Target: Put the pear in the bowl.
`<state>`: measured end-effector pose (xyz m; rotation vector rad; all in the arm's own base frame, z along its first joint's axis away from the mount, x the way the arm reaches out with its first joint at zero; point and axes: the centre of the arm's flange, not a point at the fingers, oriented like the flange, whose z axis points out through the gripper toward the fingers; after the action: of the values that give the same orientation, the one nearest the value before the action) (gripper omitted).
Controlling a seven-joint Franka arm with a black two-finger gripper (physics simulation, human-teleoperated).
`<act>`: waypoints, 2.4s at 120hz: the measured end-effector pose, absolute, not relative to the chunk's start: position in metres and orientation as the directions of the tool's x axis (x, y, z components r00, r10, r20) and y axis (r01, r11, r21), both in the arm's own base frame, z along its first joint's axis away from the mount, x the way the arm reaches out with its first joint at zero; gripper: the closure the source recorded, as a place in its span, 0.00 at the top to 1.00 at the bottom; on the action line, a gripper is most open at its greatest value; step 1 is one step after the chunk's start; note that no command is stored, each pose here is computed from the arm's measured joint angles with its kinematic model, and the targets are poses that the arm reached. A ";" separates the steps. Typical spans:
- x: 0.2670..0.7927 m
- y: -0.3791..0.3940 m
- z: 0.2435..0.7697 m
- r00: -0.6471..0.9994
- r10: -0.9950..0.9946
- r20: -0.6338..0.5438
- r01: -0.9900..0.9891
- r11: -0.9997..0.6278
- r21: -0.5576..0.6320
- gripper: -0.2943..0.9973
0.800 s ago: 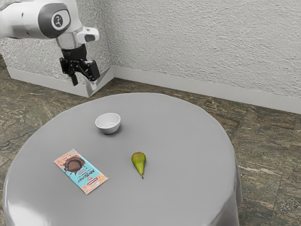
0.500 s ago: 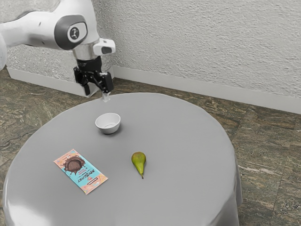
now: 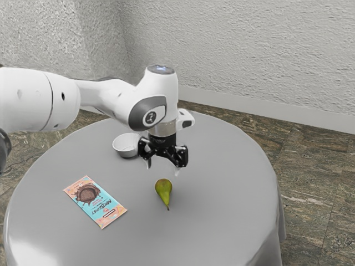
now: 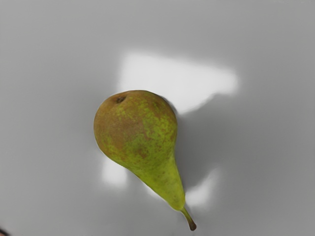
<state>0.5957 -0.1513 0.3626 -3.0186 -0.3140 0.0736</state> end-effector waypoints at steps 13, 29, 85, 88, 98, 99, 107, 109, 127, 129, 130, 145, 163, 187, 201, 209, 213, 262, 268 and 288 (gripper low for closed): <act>0.598 -0.153 0.332 0.951 0.310 -0.016 0.306 -0.944 -0.126 0.76; 0.602 -0.149 0.305 0.910 0.414 0.006 0.411 -0.901 -0.141 0.76; 0.610 -0.130 0.274 0.775 0.625 0.092 0.631 -0.770 -0.093 0.76; 0.610 -0.128 0.272 0.769 0.633 0.093 0.639 -0.763 -0.094 0.76; 0.610 -0.126 0.266 0.751 0.653 0.094 0.660 -0.745 -0.094 0.76; 0.610 -0.126 0.265 0.750 0.655 0.095 0.662 -0.744 -0.094 0.76; 0.612 -0.125 0.260 0.737 0.668 0.100 0.675 -0.732 -0.091 0.76; 0.612 -0.123 0.259 0.734 0.672 0.101 0.679 -0.728 -0.091 0.76; 0.614 -0.119 0.252 0.711 0.695 0.108 0.703 -0.706 -0.084 0.76; 0.614 -0.119 0.252 0.709 0.697 0.108 0.705 -0.704 -0.083 0.76; 0.614 -0.119 0.252 0.708 0.698 0.108 0.706 -0.703 -0.083 0.76; 0.613 -0.119 0.249 0.695 0.711 0.106 0.719 -0.691 -0.080 0.75; 0.612 -0.119 0.247 0.682 0.724 0.103 0.731 -0.678 -0.077 0.70; 0.611 -0.120 0.244 0.672 0.734 0.102 0.741 -0.667 -0.079 0.61; 0.611 -0.120 0.244 0.667 0.738 0.102 0.745 -0.663 -0.079 0.57; 0.611 -0.120 0.244 0.665 0.740 0.101 0.747 -0.661 -0.079 0.55; 0.611 -0.120 0.244 0.665 0.740 0.101 0.747 -0.660 -0.079 0.54; 0.621 -0.103 0.283 0.633 0.766 0.117 0.772 -0.635 -0.023 0.49; 0.628 -0.092 0.294 0.617 0.777 0.128 0.784 -0.621 -0.006 0.48; 0.659 -0.034 0.327 0.534 0.827 0.175 0.833 -0.550 0.057 0.46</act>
<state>0.6586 -0.0341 0.3268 -2.7224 -1.4730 -0.2820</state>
